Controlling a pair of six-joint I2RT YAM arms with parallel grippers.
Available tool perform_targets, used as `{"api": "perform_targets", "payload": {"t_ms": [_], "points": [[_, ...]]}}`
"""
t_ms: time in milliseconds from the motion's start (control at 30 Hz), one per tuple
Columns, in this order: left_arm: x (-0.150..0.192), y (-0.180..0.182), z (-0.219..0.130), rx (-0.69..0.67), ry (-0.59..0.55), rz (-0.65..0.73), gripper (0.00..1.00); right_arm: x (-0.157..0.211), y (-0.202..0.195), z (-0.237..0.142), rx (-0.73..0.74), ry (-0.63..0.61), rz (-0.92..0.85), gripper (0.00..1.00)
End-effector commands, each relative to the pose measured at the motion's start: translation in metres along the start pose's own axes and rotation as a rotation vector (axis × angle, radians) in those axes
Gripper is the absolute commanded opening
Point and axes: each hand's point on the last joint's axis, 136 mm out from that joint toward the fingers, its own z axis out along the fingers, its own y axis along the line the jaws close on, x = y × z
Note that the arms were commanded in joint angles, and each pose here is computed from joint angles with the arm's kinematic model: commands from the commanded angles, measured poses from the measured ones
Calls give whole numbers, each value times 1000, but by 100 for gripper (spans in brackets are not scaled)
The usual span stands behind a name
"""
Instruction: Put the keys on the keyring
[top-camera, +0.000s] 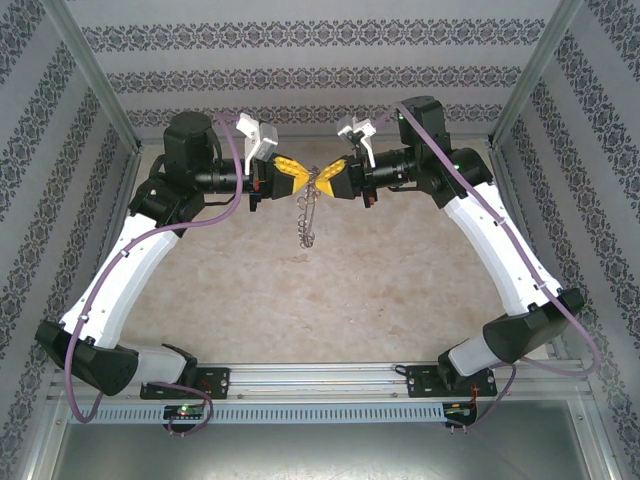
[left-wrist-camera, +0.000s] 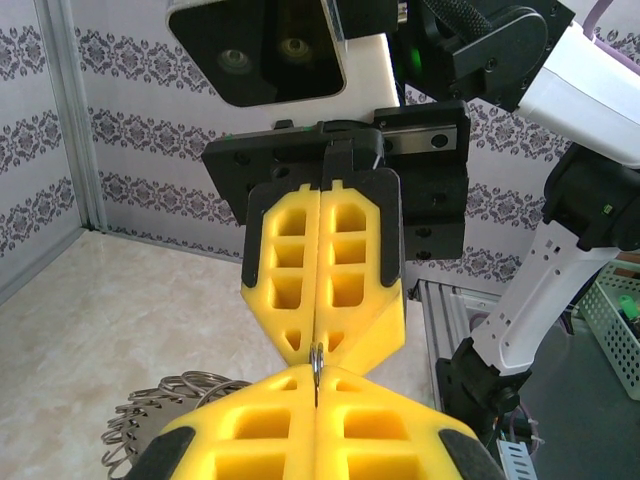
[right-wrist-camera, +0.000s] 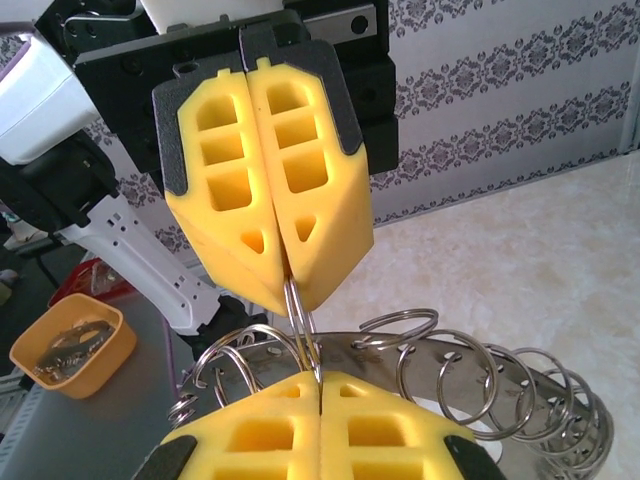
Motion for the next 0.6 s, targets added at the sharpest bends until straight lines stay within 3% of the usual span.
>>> {"api": "perform_targets", "payload": {"t_ms": [0,567], "points": [[-21,-9,-5,26,-66,82,0,4,5,6,-35,23,14,0],[-21,-12,-7,27,-76,84,0,-3,-1,17,-74,24,58,0]]}}
